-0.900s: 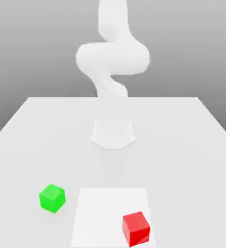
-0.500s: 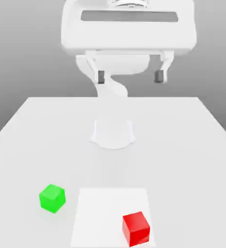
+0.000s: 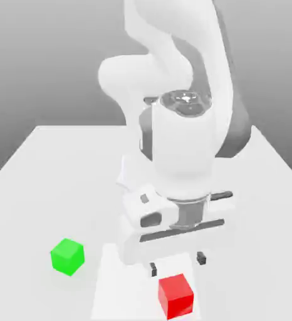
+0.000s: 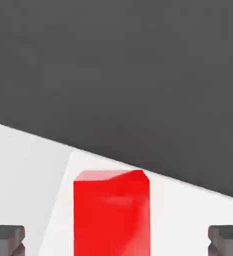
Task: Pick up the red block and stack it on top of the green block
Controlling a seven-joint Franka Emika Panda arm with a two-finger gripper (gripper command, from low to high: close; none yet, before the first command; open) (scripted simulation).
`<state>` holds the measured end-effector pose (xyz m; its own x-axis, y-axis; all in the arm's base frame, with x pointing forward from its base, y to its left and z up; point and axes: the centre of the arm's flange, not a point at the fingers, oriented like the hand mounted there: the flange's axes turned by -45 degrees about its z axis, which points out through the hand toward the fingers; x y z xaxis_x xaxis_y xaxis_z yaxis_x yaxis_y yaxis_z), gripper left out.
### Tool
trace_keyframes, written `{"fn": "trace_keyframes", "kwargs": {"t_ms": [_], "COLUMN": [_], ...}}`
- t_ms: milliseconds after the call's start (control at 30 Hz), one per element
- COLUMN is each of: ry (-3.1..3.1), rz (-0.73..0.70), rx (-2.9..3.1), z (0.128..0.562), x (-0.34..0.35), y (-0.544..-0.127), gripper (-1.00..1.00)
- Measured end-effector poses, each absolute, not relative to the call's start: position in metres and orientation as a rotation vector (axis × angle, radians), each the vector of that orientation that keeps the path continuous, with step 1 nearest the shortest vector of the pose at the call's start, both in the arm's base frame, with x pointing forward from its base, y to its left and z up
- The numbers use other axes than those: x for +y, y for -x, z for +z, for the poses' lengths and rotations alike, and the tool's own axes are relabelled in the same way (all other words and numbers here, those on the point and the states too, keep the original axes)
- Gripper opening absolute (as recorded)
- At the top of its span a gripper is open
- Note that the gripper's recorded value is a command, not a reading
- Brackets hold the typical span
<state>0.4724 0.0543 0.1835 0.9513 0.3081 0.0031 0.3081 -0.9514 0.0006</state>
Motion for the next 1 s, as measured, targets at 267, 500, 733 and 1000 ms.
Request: {"fn": "trace_keyframes", "kwargs": {"t_ms": [267, 500, 733, 1000], "ry": [-3.103, -3.105, -3.142, -2.933], "rz": [0.0, -0.001, 0.0, 0.001], "rx": [0.492, 0.478, -0.245, -1.149], "z": [0.149, 0.203, 0.225, 0.24], "x": [0.054, 0.053, -0.031, -0.128], "y": [-0.471, -0.47, -0.447, -0.396], "gripper": [-1.0, -1.0, -1.0, -1.0]}}
